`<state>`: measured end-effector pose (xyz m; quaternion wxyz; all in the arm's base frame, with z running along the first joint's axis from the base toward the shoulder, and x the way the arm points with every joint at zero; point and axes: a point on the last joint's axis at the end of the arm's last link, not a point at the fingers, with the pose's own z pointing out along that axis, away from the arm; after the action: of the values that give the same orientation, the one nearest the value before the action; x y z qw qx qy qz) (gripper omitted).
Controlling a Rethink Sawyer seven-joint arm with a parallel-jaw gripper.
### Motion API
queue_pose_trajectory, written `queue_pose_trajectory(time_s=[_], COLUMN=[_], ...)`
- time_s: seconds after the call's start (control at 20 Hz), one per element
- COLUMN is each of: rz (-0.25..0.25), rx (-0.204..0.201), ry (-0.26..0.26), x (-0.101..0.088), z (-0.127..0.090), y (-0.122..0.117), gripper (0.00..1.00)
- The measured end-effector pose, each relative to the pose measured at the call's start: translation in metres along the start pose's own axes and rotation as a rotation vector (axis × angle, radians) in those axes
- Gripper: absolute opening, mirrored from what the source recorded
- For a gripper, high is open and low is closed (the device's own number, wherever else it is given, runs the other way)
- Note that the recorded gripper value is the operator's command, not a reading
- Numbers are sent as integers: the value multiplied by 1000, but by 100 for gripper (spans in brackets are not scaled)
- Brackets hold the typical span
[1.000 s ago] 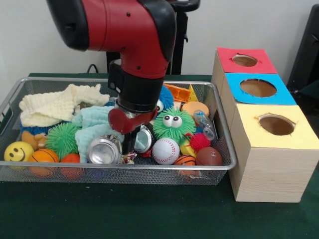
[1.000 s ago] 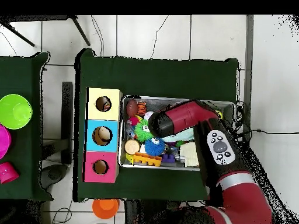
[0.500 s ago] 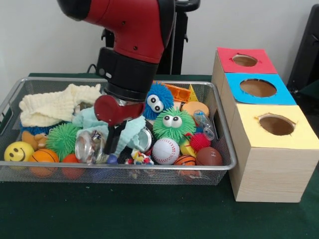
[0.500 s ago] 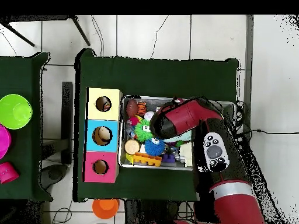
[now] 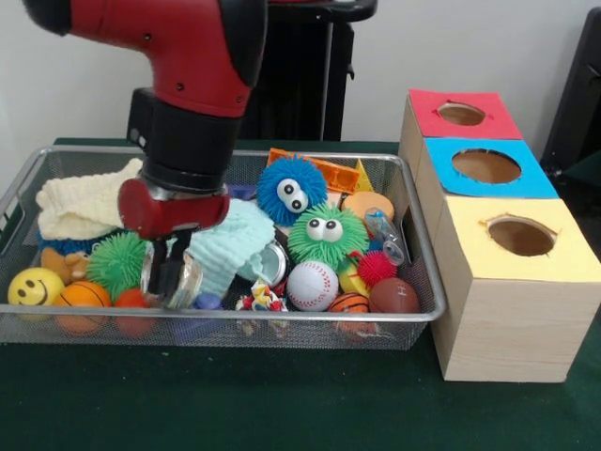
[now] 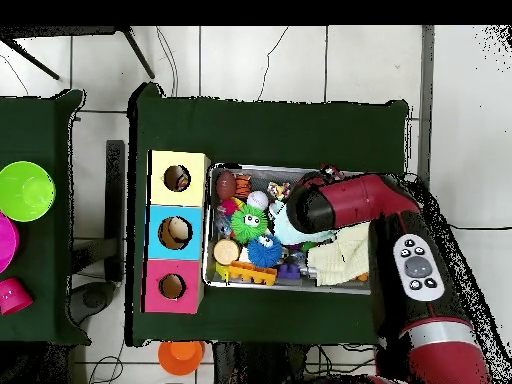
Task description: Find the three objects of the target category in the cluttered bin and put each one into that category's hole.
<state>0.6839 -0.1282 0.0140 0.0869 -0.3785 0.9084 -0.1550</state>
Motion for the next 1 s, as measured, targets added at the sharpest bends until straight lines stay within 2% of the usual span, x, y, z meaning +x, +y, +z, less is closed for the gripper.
queue_pose_trajectory(time_s=[0.1, 0.2, 0.45, 0.6, 0.85, 1.0], rz=[30, 80, 116, 114, 96, 102], rx=[-15, -38, -50, -50, -56, -68], ry=[-5, -11, -17, -18, -20, -21], x=[5, 16, 23, 21, 9, 3], z=[4, 11, 13, 13, 9, 4], y=[-3, -8, -13, -12, -5, -3], gripper=[0, 0, 0, 0, 0, 0])
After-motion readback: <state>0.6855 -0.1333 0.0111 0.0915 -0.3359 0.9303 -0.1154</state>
